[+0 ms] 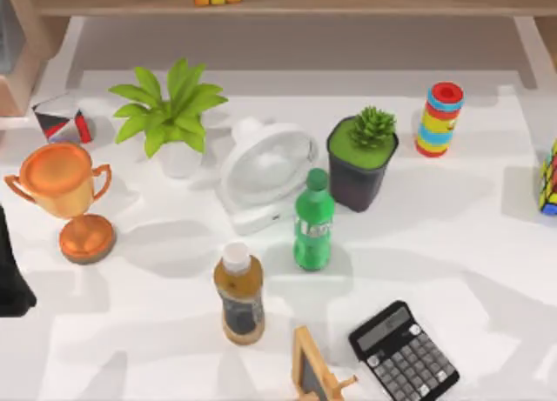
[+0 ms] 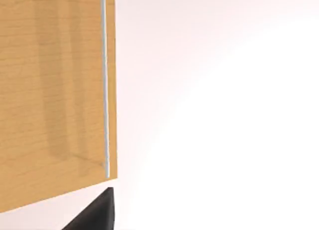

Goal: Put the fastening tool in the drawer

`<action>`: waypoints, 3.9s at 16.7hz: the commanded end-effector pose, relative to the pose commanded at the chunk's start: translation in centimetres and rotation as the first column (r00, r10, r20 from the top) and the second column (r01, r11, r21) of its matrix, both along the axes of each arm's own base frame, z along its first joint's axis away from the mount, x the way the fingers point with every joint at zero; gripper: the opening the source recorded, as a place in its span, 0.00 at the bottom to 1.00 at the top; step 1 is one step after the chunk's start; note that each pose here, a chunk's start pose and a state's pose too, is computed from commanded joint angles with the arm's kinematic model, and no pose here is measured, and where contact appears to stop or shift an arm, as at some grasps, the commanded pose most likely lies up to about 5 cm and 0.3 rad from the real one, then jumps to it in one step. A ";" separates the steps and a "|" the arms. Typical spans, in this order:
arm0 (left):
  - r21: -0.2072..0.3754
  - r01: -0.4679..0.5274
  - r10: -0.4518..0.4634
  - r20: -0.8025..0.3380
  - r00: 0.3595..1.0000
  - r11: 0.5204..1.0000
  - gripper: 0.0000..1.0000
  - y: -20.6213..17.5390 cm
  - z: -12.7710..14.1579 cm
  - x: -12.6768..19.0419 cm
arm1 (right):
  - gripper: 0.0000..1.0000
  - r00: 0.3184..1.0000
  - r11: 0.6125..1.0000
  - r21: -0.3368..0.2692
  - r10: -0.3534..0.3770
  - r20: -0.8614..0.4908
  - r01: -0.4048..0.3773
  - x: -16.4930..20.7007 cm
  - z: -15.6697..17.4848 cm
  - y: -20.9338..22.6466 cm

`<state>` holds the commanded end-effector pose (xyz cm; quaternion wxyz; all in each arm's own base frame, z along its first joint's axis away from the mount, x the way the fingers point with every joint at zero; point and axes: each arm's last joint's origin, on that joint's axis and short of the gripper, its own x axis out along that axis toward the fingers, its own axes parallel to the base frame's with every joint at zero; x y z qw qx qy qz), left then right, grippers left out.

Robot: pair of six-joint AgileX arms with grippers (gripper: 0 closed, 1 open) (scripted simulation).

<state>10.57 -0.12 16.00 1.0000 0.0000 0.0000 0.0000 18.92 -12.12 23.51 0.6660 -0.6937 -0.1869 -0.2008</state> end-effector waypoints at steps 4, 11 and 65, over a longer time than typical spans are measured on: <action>0.000 0.000 0.000 0.000 1.000 1.000 1.00 0.0 0.0 0.0 | 1.00 0.977 0.998 -0.022 -0.062 -0.206 0.059 1.9 -4.8 -3.1; 0.000 0.000 0.000 0.000 1.000 1.000 1.00 0.0 0.0 0.0 | 1.00 0.870 0.999 0.028 -0.002 -0.493 0.018 3.4 -13.3 -5.7; 0.000 0.000 0.000 0.000 1.000 1.000 1.00 0.0 0.0 0.0 | 0.00 0.848 0.999 0.049 0.022 -0.530 0.005 11.8 -14.7 -5.9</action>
